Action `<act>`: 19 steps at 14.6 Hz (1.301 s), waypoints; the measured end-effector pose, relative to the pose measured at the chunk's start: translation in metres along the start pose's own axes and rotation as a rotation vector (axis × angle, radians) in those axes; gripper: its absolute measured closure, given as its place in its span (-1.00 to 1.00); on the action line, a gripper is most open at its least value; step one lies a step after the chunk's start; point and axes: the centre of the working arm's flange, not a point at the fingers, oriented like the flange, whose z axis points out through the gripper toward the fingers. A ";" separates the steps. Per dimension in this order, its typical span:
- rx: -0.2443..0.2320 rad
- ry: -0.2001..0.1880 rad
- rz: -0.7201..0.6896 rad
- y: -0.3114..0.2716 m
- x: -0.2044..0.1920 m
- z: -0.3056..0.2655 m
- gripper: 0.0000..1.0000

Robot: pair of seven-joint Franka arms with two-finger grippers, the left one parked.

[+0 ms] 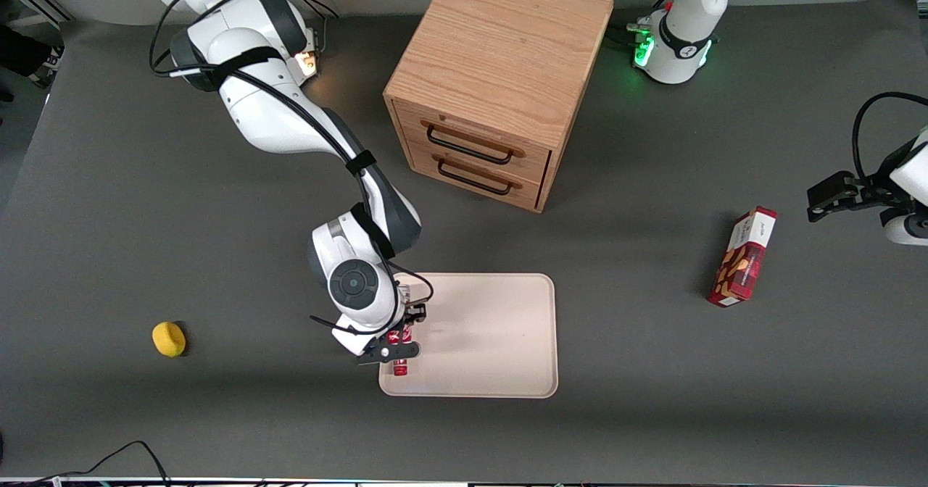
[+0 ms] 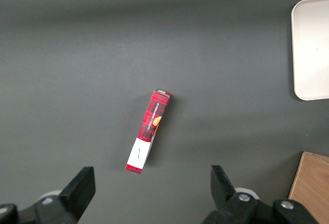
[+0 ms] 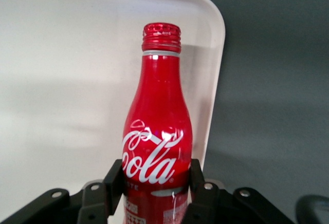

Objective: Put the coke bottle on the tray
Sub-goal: 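Lower the bottle onto the tray and open the right gripper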

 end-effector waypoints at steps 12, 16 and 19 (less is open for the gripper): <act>0.012 0.034 0.072 0.005 0.006 0.014 -0.39; 0.012 0.044 0.075 0.006 0.008 0.009 -1.00; 0.012 0.046 0.076 0.007 0.009 0.009 -1.00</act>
